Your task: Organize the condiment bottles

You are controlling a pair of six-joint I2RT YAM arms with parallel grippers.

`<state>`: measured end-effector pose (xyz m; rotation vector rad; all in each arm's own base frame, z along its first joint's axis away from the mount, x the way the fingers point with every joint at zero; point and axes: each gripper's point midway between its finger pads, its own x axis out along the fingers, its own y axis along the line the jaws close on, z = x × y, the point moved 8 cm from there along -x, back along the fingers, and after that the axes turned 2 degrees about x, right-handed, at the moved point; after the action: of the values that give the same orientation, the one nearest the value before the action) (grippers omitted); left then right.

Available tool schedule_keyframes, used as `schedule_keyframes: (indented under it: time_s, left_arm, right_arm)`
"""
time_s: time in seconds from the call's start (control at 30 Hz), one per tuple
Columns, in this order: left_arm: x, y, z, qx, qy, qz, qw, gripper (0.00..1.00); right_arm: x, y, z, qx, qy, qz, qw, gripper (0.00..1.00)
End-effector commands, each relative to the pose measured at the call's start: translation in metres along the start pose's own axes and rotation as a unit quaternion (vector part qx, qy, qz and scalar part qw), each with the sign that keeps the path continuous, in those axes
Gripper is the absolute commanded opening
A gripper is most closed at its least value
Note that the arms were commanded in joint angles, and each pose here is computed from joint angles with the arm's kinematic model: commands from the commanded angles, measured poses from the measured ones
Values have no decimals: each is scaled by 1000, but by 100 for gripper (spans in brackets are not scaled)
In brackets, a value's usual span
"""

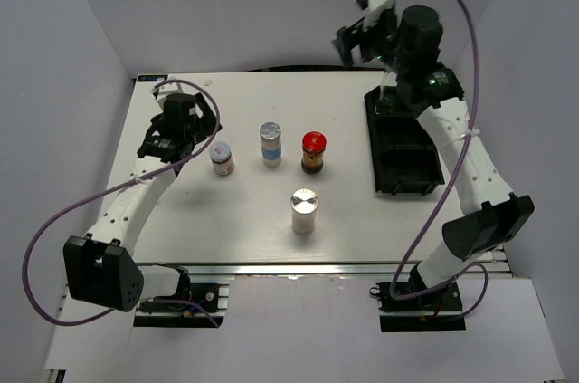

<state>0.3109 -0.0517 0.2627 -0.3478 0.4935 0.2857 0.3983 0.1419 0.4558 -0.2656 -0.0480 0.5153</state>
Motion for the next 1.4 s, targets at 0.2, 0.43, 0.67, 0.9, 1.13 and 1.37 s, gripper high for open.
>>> schedule_keyframes:
  time_s: [0.2,0.43,0.67,0.9,1.13,1.37]
  left_arm:
    - [-20,-52,24,44,-36,-146,988,98]
    - [-22,-57,11,60,-25,-194,979,98]
    - [-22,-63,5,77,-22,-236,968,98]
    - [-27,-63,-2,87,-19,-250,964,98]
    - [-29,-61,-6,87,-17,-248,965,98]
    - [-23,-65,-11,89,-8,-250,964,98]
  right_arm:
    - [-26,128,-39,118,112,261,951,89]
    - [-78,212,-84,98,241,281,924,89]
    - [-115,260,-131,94,336,242,905,89]
    - [-131,287,-173,41,422,205,882,89]
    - [-139,286,-187,41,437,169,882,87]
    - [-150,274,-177,74,391,148,906,27]
